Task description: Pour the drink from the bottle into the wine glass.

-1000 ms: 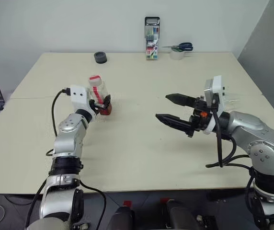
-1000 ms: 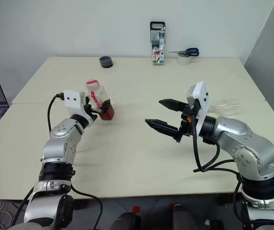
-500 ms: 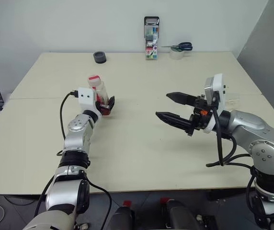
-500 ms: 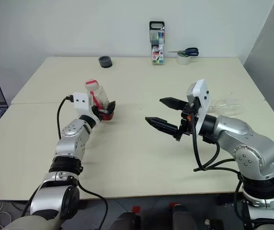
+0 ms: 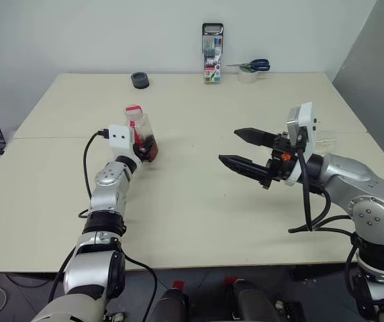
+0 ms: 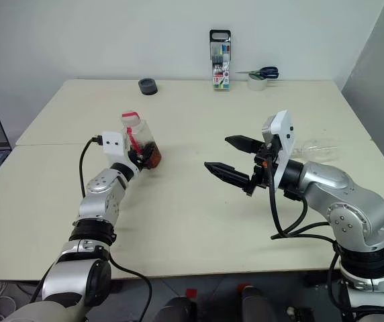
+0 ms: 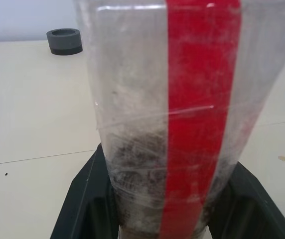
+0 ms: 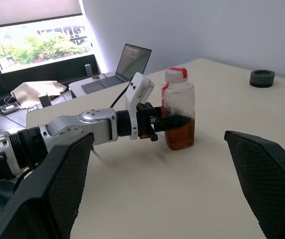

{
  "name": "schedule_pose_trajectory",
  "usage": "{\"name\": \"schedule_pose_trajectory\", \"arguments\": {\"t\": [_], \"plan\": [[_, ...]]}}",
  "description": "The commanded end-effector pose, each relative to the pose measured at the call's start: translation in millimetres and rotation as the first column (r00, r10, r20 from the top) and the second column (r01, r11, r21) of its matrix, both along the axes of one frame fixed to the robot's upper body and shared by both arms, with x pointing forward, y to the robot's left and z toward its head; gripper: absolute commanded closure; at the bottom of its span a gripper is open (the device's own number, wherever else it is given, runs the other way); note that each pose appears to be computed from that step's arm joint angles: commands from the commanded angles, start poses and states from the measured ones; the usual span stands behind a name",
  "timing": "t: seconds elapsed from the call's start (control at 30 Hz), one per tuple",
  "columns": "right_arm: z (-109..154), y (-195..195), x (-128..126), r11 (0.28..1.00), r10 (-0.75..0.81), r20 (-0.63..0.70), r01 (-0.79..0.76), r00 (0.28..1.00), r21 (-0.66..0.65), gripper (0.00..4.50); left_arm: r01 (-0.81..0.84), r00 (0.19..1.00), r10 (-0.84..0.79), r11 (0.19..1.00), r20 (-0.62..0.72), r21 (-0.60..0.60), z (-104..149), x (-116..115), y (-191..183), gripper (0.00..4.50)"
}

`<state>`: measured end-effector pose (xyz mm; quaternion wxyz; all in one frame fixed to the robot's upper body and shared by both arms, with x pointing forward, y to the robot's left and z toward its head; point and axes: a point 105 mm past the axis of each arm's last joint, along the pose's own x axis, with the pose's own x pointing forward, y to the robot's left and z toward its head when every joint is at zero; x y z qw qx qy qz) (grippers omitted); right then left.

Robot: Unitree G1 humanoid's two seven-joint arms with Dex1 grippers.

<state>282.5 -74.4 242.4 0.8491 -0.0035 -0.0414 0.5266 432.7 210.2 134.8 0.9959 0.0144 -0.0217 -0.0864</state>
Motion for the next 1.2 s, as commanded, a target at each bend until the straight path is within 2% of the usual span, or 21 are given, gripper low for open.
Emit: {"name": "schedule_pose_trajectory", "arguments": {"t": [0.03,0.27,0.53,0.57,0.7,0.9,1.2], "plan": [[11,-2,0,0.999,-0.023,0.055,0.021,0.998,0.028,0.0,0.016,0.996,-0.016,1.0,0.093,0.004,31,3,-3,2.76],[10,-1,2,0.999,-0.037,0.065,0.035,0.997,0.031,0.0,0.001,0.997,-0.002,1.0,0.083,0.021,29,5,1,2.76],[12,-1,3,0.999,-0.044,0.069,0.042,0.997,0.035,0.0,0.002,0.996,-0.004,1.0,0.084,0.027,29,6,2,0.15],[12,-1,3,0.999,-0.044,0.069,0.042,0.997,0.035,0.0,0.001,0.996,-0.004,1.0,0.084,0.028,29,6,2,0.03],[13,-1,4,0.998,-0.044,0.071,0.041,0.996,0.038,0.0,0.026,0.995,-0.032,0.997,0.094,0.066,34,6,-2,0.03],[13,1,5,0.999,-0.04,0.073,0.037,0.997,0.039,0.0,0.073,0.982,-0.091,0.991,0.163,0.114,56,6,-14,0.03],[13,2,4,0.998,-0.036,0.072,0.033,0.997,0.046,0.0,0.06,0.976,-0.082,0.992,0.201,0.111,70,8,-14,0.03]]}}
